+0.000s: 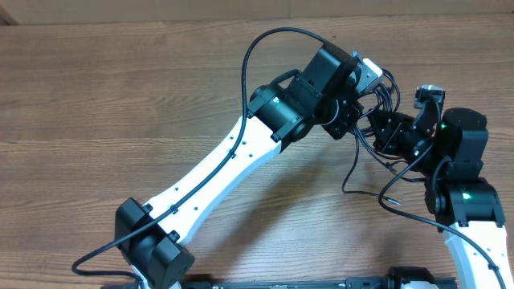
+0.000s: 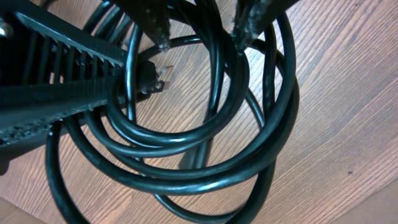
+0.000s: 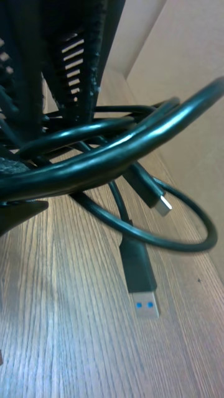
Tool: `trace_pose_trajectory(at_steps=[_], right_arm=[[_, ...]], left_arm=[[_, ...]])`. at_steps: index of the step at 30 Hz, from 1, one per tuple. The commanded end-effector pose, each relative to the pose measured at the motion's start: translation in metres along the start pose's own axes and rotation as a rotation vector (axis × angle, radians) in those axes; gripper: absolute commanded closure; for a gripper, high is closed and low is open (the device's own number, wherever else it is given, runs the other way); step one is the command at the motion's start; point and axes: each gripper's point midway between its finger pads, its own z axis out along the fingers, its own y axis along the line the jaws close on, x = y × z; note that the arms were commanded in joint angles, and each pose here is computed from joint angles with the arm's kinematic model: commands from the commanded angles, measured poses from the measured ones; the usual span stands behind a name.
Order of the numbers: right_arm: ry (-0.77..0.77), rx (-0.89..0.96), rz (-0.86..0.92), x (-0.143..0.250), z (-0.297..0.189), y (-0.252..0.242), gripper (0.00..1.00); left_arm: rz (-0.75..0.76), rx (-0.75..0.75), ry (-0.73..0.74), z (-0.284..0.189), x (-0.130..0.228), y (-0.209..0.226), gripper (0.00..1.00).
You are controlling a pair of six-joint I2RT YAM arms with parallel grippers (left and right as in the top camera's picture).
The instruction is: Untangle cables
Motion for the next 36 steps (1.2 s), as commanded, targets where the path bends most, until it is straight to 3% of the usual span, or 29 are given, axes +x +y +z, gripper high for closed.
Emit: trace_pose_trajectory(at_steps=[1,3,12,15,20,29,33,36], right_arm=[[-0.011,-0.046,-0.010,-0.003,-0.003,0.010,0.96],[-0.005,-0.060,-0.011,-0.003,-0.003,0.012,0.96],[-0.001,-0.066,-0.010,-0.002,-0.003,0.013,0.96],[-0.024,0.009,-0.001,-0.005,-0.003,0.000,0.96],[-0.048,0.110,0.034,-0.008,-0.001,-0.020,0.96],[0.038,0.131,0.075,0.006,0.022,-0.036,0.96],[0.070,0.123,0.087,0.013,0.027,-0.037,0.96],[0.082,0.128,0.093,0.016,0.027,-0.038,0.96]], left_arm=[[-0.001,0.016,-0.002,0.003,-0.003,-0.005,0.81],[-0.001,0.016,-0.002,0.003,-0.003,-0.005,0.96],[-0.001,0.015,-0.002,0.003,-0.003,-0.005,0.96],[0.011,0.018,0.004,-0.001,-0.002,-0.006,0.96],[0.130,0.079,0.015,-0.036,0.002,-0.023,0.96],[0.298,0.230,-0.113,-0.108,-0.014,-0.063,0.96],[0.321,0.203,-0.171,-0.132,-0.023,-0.064,0.96],[0.253,0.064,-0.212,-0.146,-0.035,-0.042,0.96]])
